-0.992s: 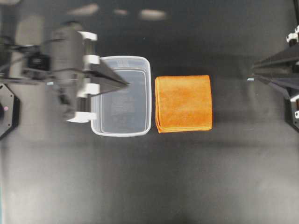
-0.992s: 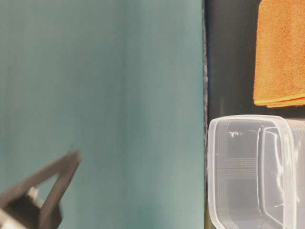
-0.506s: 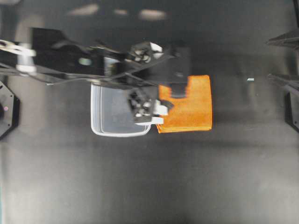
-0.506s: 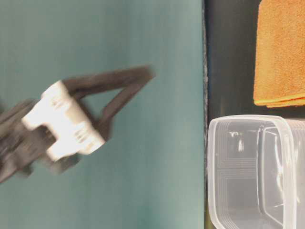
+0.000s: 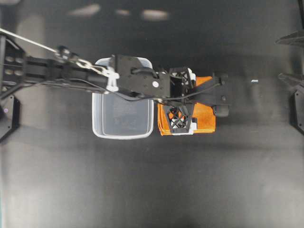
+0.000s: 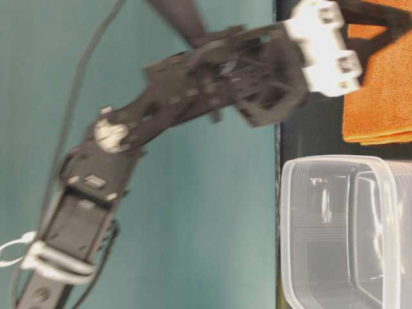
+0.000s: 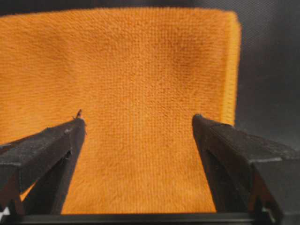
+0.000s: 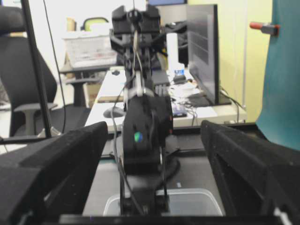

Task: Place the orange towel into the container with the left arm.
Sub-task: 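Lower the left gripper and pinch the orange towel's center, then lift the towel and carry it left over the clear container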

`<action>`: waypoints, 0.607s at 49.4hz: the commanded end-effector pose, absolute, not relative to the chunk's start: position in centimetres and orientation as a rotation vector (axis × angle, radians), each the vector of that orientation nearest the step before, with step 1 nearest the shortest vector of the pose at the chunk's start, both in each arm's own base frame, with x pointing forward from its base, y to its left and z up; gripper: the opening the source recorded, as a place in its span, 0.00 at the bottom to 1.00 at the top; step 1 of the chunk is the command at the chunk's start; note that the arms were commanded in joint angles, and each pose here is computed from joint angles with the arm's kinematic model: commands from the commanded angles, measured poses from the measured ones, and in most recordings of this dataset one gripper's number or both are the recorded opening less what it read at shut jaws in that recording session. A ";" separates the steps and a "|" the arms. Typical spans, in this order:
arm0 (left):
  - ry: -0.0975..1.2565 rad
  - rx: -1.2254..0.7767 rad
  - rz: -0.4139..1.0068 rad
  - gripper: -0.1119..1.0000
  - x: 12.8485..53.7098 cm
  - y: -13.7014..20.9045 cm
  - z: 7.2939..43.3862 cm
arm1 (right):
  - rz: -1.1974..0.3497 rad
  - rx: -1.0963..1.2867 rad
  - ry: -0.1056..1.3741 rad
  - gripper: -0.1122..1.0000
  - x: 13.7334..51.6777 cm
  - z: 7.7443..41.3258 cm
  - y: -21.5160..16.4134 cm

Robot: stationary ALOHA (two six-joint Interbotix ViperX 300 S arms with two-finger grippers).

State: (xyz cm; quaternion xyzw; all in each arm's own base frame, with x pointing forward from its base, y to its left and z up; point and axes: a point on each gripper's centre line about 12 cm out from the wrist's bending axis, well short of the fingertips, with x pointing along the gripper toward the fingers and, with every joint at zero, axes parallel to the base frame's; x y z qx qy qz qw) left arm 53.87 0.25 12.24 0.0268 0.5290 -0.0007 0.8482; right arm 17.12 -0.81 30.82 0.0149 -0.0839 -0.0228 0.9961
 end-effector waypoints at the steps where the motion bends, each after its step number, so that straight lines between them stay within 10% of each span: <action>1: 1.123 0.054 0.006 0.89 54.3 0.7 11.7 | -0.050 0.035 -0.184 0.80 17.2 31.3 -0.9; 10: 1.155 0.055 0.005 0.79 53.9 0.7 11.0 | -0.050 0.037 -0.182 0.80 17.2 31.3 -0.9; 23: 1.159 0.062 -0.002 0.18 53.9 0.2 11.8 | -0.050 0.037 -0.179 0.80 17.2 31.2 -0.9; 30: 1.107 0.060 0.000 0.15 54.2 0.1 16.4 | -0.050 0.037 -0.179 0.79 17.2 31.2 -0.9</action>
